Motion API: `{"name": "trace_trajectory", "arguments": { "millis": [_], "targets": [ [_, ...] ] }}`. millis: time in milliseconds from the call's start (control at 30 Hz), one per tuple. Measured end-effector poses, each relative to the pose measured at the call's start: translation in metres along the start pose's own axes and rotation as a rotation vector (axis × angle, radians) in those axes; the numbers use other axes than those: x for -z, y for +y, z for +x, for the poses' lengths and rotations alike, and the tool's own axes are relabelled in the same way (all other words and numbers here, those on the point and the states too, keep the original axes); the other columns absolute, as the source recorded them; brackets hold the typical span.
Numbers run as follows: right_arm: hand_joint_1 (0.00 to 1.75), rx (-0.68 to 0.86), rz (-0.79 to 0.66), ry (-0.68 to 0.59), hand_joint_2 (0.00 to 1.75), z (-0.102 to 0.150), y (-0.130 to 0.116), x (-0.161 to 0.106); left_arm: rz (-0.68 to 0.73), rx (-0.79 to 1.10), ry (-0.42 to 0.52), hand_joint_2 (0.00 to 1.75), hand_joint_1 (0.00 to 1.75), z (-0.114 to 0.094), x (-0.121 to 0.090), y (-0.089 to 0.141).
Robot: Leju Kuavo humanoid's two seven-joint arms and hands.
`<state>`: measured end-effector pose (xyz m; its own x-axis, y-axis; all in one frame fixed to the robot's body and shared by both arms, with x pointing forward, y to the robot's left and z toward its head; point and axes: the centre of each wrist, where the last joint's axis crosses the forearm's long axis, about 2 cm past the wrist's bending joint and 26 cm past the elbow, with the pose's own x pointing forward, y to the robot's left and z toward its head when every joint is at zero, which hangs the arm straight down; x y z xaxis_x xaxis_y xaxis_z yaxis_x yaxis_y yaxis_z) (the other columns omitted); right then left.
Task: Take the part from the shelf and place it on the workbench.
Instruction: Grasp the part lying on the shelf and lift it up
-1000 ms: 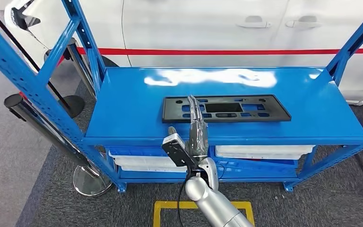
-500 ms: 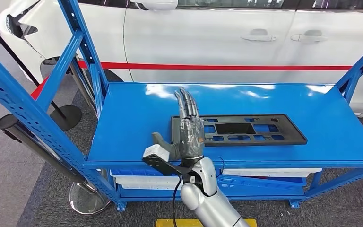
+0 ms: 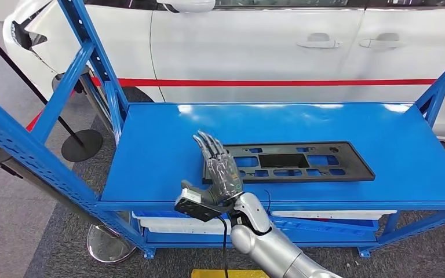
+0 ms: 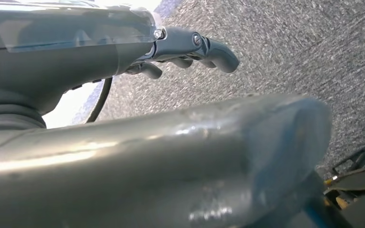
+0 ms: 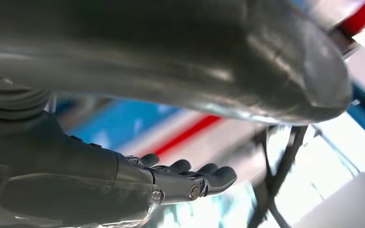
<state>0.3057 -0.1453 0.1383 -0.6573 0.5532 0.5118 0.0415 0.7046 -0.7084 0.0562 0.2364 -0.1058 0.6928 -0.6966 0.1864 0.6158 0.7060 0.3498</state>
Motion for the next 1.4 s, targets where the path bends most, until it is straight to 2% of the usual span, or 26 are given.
{"name": "trace_trajectory", "arguments": {
  "millis": [67,133,200,267,400,667,1067,1400],
  "targets": [
    [0.00,0.269,-0.013,0.023,0.00,0.005,0.008,-0.008,0.001,-0.003,0.003,0.00,0.00,-0.001,0.000,0.000],
    [0.00,0.423,-0.035,0.040,0.00,0.011,0.013,-0.017,0.006,-0.005,0.005,0.00,0.00,-0.003,0.000,0.000],
    [0.00,0.416,-0.070,0.043,0.87,0.016,0.013,-0.022,0.015,-0.007,0.007,0.00,0.00,-0.004,0.000,0.001],
    [0.00,0.307,-0.119,0.033,1.75,0.020,0.009,-0.022,0.020,-0.009,0.009,0.00,0.00,-0.005,0.000,0.002],
    [0.00,-0.016,-0.188,0.000,1.75,0.022,0.000,-0.019,0.022,-0.003,0.007,0.00,0.00,-0.005,0.001,0.003],
    [0.00,-0.379,-0.181,-0.078,1.75,0.014,-0.012,-0.020,0.023,0.009,0.001,0.00,0.00,-0.003,0.001,0.003],
    [0.00,-0.552,-0.269,-0.056,1.75,0.012,-0.037,-0.014,0.021,0.014,-0.002,0.00,0.00,-0.002,0.001,0.002],
    [0.00,-0.470,-0.320,0.023,1.75,0.011,-0.041,-0.013,0.020,0.015,-0.001,0.00,0.00,-0.002,0.000,0.002]
  ]
}}
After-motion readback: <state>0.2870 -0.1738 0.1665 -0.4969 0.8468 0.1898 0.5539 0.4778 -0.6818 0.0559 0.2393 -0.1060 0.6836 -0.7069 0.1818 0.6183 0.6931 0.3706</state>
